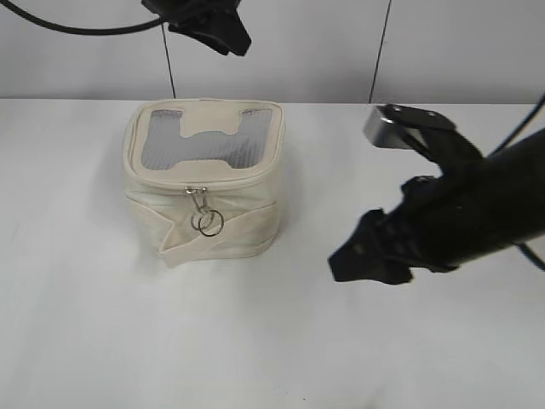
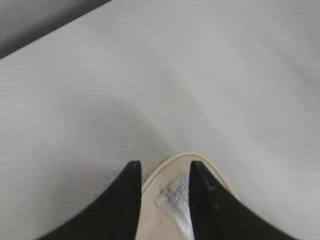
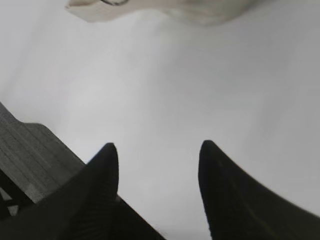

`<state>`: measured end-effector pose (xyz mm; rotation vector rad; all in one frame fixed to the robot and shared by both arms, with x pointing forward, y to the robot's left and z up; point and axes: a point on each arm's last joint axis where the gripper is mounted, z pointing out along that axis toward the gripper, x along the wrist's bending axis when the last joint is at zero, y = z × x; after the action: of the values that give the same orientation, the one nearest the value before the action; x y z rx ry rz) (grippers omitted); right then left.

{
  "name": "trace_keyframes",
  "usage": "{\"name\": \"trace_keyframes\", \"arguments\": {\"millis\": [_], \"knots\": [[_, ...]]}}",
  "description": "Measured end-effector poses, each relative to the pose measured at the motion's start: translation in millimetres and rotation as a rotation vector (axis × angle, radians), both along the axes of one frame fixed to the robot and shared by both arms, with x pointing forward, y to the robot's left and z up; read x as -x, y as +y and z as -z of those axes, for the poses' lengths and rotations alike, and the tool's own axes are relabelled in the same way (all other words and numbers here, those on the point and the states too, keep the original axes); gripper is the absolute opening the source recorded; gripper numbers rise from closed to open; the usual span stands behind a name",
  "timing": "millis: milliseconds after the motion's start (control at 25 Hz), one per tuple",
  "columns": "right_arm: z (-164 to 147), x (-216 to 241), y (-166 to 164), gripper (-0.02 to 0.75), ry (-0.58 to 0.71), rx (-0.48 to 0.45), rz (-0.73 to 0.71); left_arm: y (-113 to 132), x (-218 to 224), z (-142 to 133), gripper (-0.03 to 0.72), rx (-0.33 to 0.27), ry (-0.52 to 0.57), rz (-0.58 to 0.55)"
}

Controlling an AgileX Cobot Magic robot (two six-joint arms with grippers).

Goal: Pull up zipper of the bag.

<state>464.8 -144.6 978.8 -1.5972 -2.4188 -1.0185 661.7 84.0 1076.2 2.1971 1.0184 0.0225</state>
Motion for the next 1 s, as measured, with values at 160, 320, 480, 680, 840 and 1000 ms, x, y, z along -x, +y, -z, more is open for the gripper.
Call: {"name": "trace_keyframes", "arguments": {"millis": [160, 320, 480, 680, 840, 1000], "knots": [[-16.3, 23.5, -34.0, 0.414, 0.019, 0.118, 0.021, 19.4, 27.5, -17.8, 0.239, -0.065, -0.022, -0.056], [-40.3, 51.2, -58.3, 0.414, 0.002, 0.256, 0.008, 47.8, 81.9, -28.6, 0.223, -0.090, -0.053, -0.119], [-58.8, 83.0, -78.4, 0.414, -0.048, 0.321, -0.005, 90.8, 167.2, -50.3, 0.220, -0.075, -0.155, -0.216], [-56.5, 141.2, -105.9, 0.414, -0.113, 0.327, -0.008, 152.9, 292.5, -46.4, 0.218, -0.057, -0.278, -0.335], [-69.1, 179.2, -122.8, 0.414, -0.323, 0.233, 0.041, 195.0, 375.6, -31.1, 0.218, -0.022, -0.373, -0.440], [-76.9, 212.5, -137.4, 0.403, -0.534, 0.132, 0.085, 222.0, 429.1, -8.3, 0.218, -0.017, -0.481, -0.512]]}}
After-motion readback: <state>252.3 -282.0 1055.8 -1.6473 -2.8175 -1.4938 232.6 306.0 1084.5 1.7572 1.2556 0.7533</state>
